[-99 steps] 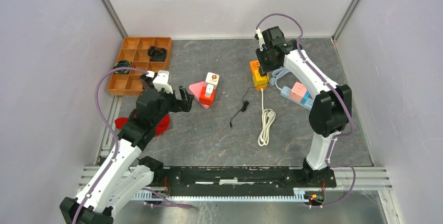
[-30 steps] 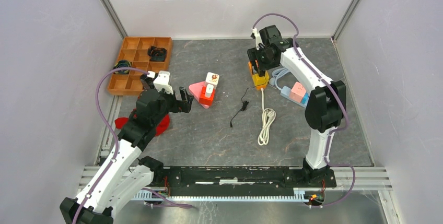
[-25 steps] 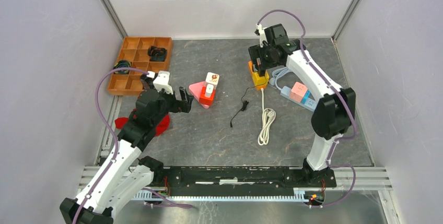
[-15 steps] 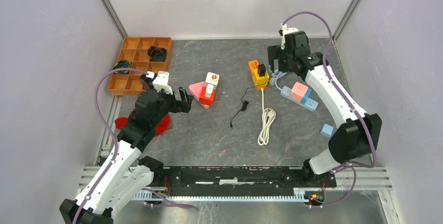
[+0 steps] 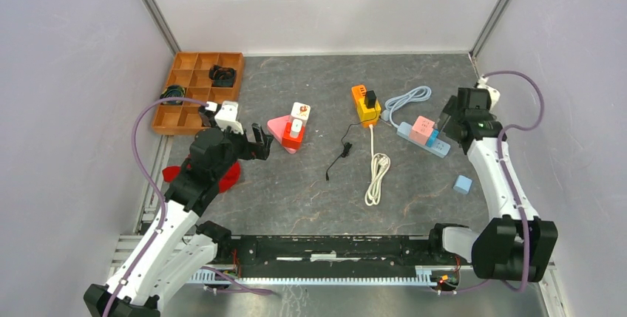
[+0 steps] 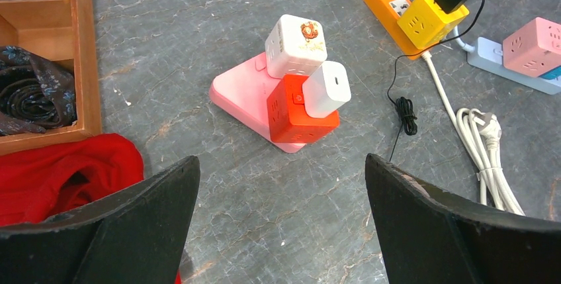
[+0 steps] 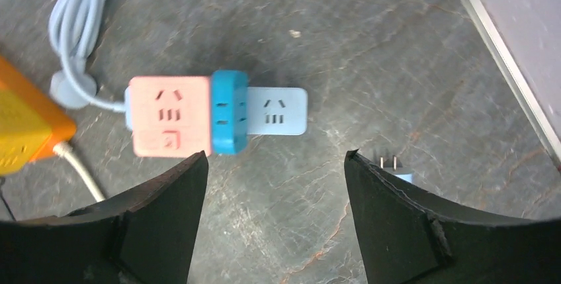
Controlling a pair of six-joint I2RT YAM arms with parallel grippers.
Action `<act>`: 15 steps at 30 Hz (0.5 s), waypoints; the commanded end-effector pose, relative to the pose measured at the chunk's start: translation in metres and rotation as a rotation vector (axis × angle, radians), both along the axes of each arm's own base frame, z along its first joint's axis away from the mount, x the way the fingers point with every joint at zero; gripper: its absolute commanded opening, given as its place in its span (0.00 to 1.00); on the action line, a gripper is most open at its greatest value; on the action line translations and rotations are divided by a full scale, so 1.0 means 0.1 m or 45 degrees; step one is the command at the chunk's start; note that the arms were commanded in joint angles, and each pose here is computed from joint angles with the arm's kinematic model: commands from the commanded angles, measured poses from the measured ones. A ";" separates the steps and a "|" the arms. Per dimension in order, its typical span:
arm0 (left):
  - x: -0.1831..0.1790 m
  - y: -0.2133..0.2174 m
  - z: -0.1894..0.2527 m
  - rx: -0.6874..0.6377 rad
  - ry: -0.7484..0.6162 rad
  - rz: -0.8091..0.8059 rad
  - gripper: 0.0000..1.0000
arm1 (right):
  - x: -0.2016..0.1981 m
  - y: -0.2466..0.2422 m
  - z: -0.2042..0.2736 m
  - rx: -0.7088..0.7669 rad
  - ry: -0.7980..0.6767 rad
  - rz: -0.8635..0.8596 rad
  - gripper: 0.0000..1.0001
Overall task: Insert the plug
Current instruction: Pick up the plug from the corner of the board.
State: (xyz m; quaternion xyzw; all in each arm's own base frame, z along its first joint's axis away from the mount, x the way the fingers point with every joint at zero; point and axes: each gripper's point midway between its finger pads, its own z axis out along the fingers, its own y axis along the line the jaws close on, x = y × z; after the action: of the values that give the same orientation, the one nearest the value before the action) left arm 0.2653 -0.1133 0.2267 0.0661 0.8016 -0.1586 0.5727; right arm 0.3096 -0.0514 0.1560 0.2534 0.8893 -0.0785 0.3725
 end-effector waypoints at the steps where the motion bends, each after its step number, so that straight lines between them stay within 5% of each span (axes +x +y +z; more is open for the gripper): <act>1: 0.02 -0.01 0.08 0.027 -0.069 -0.031 1.00 | -0.09 -0.27 -0.06 0.045 -0.049 -0.249 0.81; 15: 0.05 -0.03 -0.03 0.053 -0.026 -0.029 1.00 | -0.69 -0.78 -0.80 0.091 0.078 -0.718 0.79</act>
State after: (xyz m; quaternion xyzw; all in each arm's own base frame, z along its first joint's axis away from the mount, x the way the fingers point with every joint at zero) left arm 0.2656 -0.1147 0.2201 0.0685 0.8067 -0.1578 0.5654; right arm 0.2389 -0.1190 0.0811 0.4621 0.8269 -0.1480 0.2842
